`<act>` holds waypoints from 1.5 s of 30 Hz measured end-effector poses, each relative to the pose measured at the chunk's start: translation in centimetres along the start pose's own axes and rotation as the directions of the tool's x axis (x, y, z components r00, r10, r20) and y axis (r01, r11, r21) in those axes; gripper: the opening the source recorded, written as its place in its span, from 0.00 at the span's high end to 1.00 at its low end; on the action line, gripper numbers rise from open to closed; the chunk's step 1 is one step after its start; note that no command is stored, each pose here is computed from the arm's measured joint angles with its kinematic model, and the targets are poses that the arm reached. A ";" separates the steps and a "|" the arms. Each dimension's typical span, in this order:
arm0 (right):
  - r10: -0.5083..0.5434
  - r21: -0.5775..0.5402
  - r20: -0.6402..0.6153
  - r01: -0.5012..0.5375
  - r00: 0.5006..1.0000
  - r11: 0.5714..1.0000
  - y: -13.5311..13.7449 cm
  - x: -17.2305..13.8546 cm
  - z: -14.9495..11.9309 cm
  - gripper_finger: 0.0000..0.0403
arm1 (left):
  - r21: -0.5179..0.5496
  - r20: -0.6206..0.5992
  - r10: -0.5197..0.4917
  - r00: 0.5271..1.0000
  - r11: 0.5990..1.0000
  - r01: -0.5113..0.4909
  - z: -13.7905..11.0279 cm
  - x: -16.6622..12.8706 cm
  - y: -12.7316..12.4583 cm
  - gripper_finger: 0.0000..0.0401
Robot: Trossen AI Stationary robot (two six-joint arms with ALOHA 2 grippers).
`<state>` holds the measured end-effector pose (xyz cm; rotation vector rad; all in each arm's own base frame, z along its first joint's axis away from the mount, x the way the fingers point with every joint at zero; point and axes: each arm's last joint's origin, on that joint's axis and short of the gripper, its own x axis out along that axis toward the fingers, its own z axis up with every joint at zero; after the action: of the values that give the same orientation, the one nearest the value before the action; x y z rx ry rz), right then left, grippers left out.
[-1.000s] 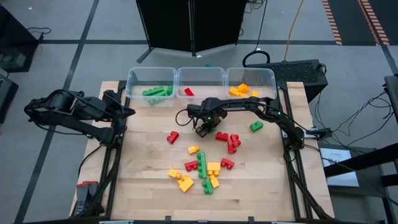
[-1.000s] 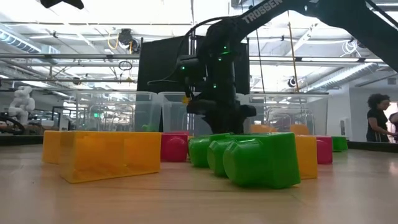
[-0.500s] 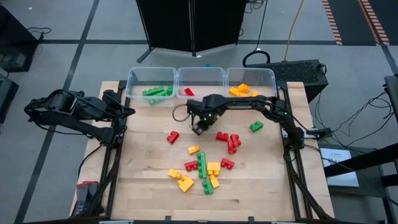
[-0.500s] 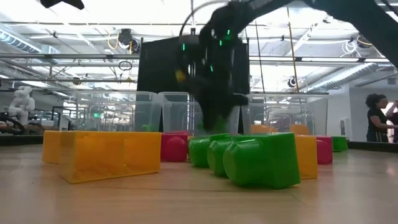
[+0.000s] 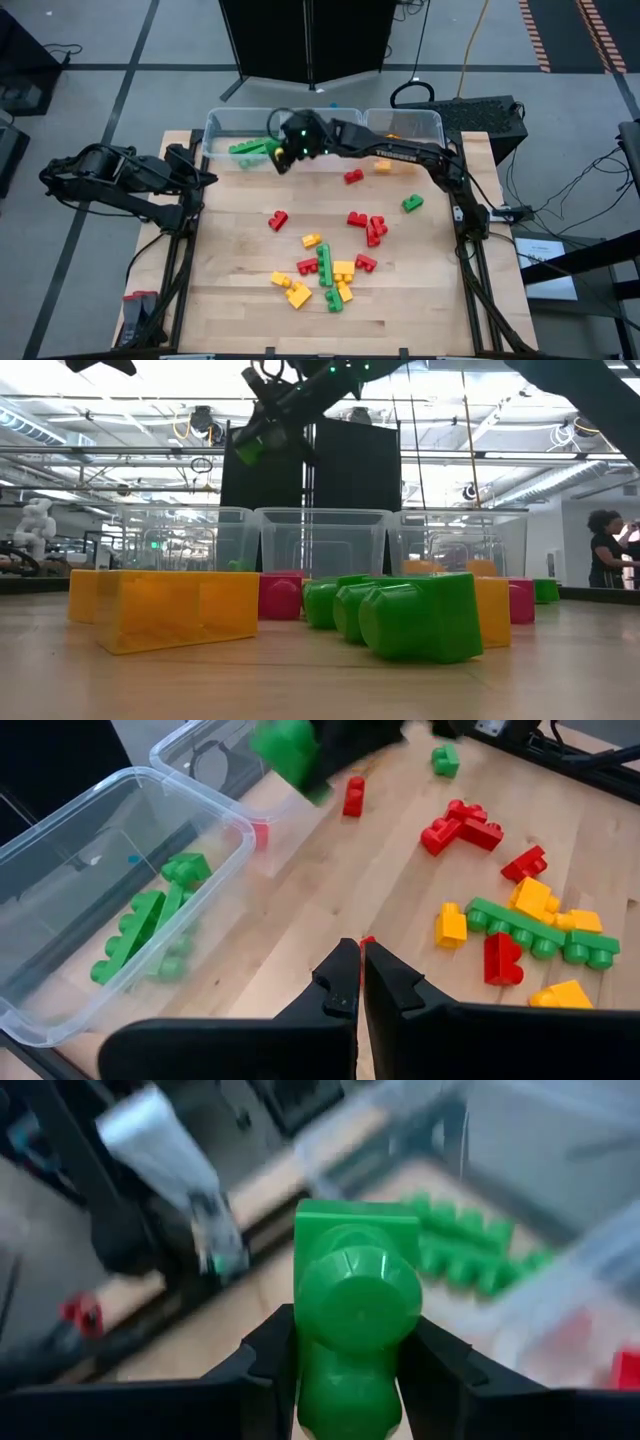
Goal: Sort blocks
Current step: Put the green game piece with 2 studs into the left transparent bin
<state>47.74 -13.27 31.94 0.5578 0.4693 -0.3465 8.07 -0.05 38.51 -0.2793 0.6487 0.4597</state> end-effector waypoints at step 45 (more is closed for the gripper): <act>-0.085 -0.321 0.205 0.149 0.975 0.935 -5.1 9.2 0.7 0.72 | 0.003 0.002 0.020 1.000 1.000 -0.020 0.1 0.2 -0.1 1.00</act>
<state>53.46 -19.44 25.65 0.1622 0.3682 -0.4195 8.34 -0.05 38.45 -0.2691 0.6505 0.4784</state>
